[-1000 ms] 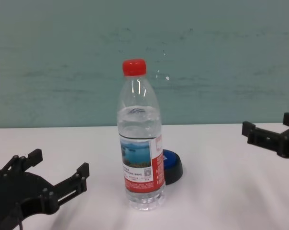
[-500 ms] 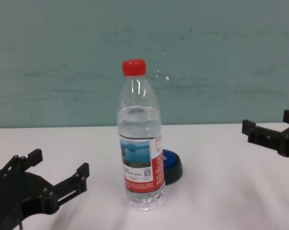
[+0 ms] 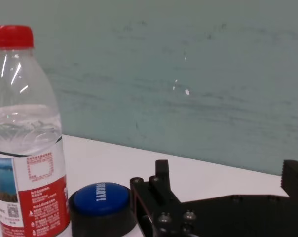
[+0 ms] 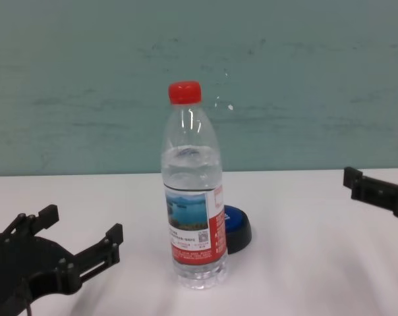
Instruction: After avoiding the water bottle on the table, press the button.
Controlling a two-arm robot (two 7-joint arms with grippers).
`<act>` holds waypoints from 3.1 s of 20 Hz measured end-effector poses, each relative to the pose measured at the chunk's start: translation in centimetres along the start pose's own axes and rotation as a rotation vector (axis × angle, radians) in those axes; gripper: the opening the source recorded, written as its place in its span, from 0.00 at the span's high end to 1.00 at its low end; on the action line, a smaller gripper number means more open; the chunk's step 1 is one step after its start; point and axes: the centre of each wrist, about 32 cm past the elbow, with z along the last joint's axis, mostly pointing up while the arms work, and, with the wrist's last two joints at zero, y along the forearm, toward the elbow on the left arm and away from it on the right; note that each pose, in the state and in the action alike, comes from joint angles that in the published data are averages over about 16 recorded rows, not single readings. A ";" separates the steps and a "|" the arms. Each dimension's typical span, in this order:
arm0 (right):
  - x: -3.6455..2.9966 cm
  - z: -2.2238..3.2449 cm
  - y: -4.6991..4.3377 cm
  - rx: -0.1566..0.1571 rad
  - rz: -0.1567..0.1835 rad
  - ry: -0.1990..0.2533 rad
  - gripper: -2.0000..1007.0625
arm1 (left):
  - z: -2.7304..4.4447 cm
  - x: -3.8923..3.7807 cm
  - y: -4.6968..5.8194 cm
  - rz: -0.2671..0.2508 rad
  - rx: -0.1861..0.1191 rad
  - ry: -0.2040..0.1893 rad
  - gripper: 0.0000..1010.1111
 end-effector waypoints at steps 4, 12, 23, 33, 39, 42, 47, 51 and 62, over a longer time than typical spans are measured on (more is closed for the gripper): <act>-0.52 -0.09 -0.22 -0.005 -0.001 -0.002 0.00 | 0.00 0.00 0.0 0.000 0.000 0.000 0.01; -1.74 -0.88 0.04 -0.022 0.026 -0.004 0.00 | 0.00 0.00 0.0 0.000 0.000 0.000 0.01; -2.76 -2.94 1.00 -0.019 0.004 -0.007 0.00 | 0.00 0.00 0.0 0.000 0.000 0.000 0.01; -3.09 -3.75 1.13 0.020 -0.044 0.009 0.00 | 0.00 0.00 0.0 0.000 0.000 0.000 0.01; -3.06 -3.81 1.14 0.024 -0.043 0.019 0.00 | 0.00 0.00 0.0 0.000 0.000 0.000 0.01; -3.04 -3.79 1.15 0.021 -0.040 0.022 0.00 | 0.00 0.00 0.0 0.000 0.000 0.000 0.01; -3.01 -3.76 1.15 0.019 -0.040 0.024 0.00 | 0.00 0.00 0.0 0.000 0.000 0.000 0.01; -3.01 -3.76 1.14 0.021 -0.041 0.023 0.00 | 0.00 0.00 0.0 0.000 0.000 0.000 0.01; -3.02 -3.76 1.12 0.022 -0.043 0.021 0.00 | 0.00 0.00 0.0 0.000 0.000 0.000 0.01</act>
